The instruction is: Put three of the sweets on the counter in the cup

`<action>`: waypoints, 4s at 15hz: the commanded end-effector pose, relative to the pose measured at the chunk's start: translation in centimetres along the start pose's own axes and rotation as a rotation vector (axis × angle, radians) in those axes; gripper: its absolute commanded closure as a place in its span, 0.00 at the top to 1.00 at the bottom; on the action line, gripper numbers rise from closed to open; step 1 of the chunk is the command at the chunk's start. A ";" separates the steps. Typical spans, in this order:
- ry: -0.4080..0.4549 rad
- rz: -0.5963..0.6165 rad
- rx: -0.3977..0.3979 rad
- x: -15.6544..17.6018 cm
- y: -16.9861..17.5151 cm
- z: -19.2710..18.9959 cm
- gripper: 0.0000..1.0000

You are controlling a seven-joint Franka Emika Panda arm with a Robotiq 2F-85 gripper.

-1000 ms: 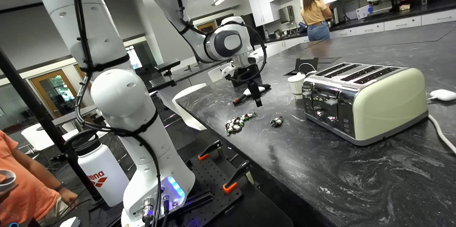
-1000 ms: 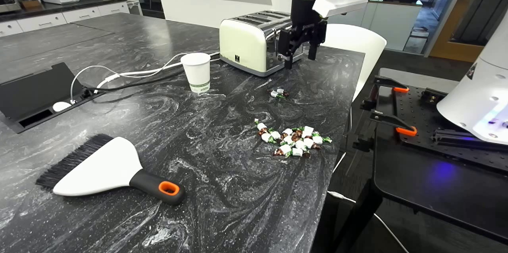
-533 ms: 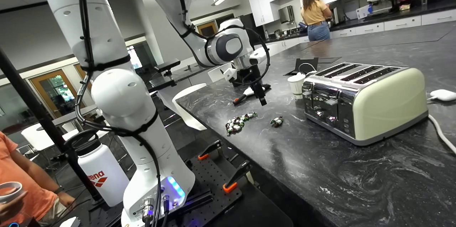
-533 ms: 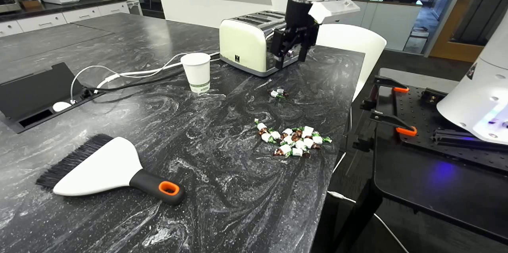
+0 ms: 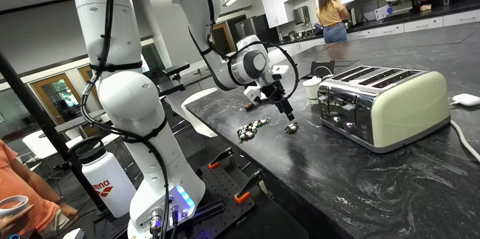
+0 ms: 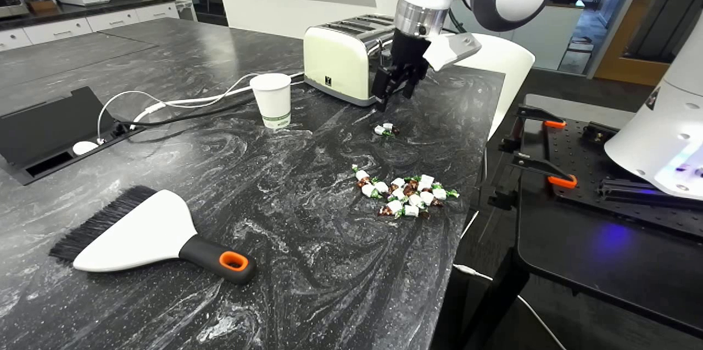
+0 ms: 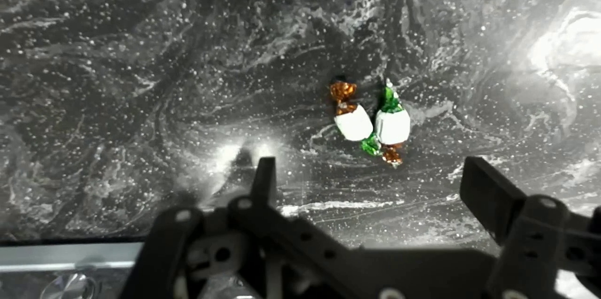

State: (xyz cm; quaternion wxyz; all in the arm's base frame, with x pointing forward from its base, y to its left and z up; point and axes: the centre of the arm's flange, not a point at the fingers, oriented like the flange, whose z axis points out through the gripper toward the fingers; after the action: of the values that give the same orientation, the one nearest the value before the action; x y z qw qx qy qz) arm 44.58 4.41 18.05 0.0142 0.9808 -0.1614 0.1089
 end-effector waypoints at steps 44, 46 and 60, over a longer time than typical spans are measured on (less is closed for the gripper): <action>0.364 0.001 -0.043 17.8 -14.1 -6.8 0.07; 0.338 -0.005 -0.064 19.3 -15.1 -5.7 0.07; 0.205 0.013 0.026 22.1 -15.6 -2.3 0.07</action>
State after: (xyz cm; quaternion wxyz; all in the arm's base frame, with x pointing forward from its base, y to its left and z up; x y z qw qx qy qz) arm 68.59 12.53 24.35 0.0265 0.9608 -0.1638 0.2221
